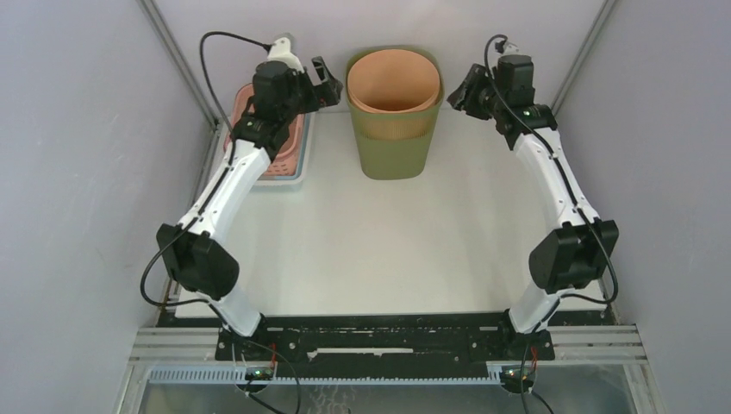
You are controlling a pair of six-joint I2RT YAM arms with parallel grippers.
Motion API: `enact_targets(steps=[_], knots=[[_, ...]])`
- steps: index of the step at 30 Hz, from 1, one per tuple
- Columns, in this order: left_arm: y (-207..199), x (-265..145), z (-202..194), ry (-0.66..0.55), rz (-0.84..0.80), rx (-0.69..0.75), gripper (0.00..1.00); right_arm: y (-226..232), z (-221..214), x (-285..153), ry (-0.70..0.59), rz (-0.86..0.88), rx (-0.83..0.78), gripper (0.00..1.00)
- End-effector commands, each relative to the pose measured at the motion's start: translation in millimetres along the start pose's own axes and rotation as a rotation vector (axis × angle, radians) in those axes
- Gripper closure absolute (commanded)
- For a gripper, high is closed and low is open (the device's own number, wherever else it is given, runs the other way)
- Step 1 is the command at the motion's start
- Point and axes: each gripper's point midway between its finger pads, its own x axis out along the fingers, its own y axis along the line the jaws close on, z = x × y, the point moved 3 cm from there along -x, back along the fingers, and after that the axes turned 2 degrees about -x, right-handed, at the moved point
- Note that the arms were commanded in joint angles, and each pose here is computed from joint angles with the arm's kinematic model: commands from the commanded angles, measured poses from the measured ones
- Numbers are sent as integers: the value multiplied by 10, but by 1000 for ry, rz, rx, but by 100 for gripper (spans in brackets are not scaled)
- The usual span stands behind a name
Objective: Turn the large container upside down
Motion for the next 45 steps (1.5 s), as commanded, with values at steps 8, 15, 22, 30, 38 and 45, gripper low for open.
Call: enact_targets(steps=[8,15,22,30,38,45], knots=[[-365,236,69,132,-71,70,0,443,235,235,-46,-82,-174,23],[-286,283,-28,92,-99,0,0,230,124,489,-3,-249,-209,24],[-274,419,-169,118,-30,52,0,153,26,608,33,-292,-221,25],[-320,649,-437,193,-14,70,0,164,-12,670,49,-291,-247,26],[-185,707,-575,239,85,96,0,231,-212,762,122,-250,-265,42],[-214,584,-647,295,61,82,17,395,-387,595,202,-153,-275,75]])
